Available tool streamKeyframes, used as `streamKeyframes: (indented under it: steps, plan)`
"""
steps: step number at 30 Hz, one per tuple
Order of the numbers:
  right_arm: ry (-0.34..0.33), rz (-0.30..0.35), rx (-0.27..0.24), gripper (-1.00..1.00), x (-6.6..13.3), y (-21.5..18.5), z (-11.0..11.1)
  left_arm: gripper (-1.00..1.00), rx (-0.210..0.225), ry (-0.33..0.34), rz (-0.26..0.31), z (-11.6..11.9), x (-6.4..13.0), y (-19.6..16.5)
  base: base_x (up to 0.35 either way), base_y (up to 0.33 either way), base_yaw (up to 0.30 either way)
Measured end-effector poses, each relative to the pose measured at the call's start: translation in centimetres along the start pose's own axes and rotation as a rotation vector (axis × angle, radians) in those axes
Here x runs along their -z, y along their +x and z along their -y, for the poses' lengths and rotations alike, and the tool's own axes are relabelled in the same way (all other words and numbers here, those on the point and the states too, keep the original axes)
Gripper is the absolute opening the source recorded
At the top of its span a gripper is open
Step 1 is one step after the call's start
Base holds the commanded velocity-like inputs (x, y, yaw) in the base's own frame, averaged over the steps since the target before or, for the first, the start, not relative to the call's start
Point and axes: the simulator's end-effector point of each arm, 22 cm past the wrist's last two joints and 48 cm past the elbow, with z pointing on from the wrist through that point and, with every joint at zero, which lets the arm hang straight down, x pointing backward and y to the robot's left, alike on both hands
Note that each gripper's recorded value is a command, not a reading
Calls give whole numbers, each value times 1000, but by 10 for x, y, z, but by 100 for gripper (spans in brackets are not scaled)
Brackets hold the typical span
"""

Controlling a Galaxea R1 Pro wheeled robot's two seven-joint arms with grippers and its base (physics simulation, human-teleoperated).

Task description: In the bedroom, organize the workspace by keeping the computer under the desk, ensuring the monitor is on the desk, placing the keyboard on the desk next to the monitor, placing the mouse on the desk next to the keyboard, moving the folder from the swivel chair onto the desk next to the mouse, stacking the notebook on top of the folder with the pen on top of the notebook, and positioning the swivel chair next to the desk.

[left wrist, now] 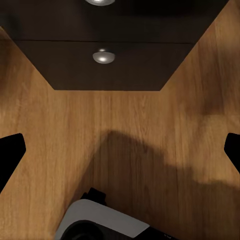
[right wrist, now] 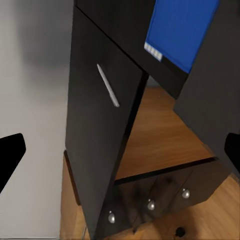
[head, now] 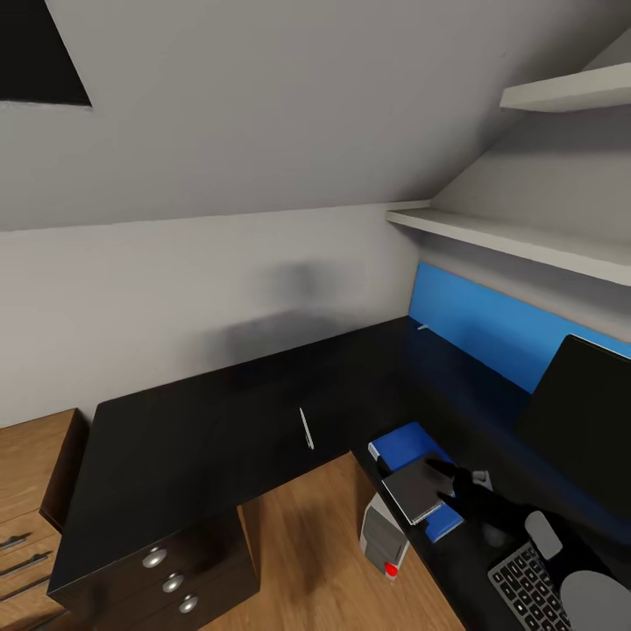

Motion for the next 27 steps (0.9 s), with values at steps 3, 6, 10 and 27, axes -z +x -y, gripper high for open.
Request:
streamKeyframes:
  steps: [3, 6, 10, 27]
  plan:
    - [-3, -13, 19, 100, -5, 4, -5, 100, 0, 1, 0, 0, 0, 0, 0, 0, 0]
    - [-2, -25, 32, 100, -8, 8, -7, 100, -1, 1, 0, 0, 0, 0, 0, 0, 0]
    - [9, -41, 48, 100, -10, 12, -7, 100, 0, 1, 0, 0, 0, 0, 0, 0, 0]
    - [178, -54, 422, 100, -70, 31, -57, 100, 0, 1, -2, 0, 0, 1, 0, 0, 0]
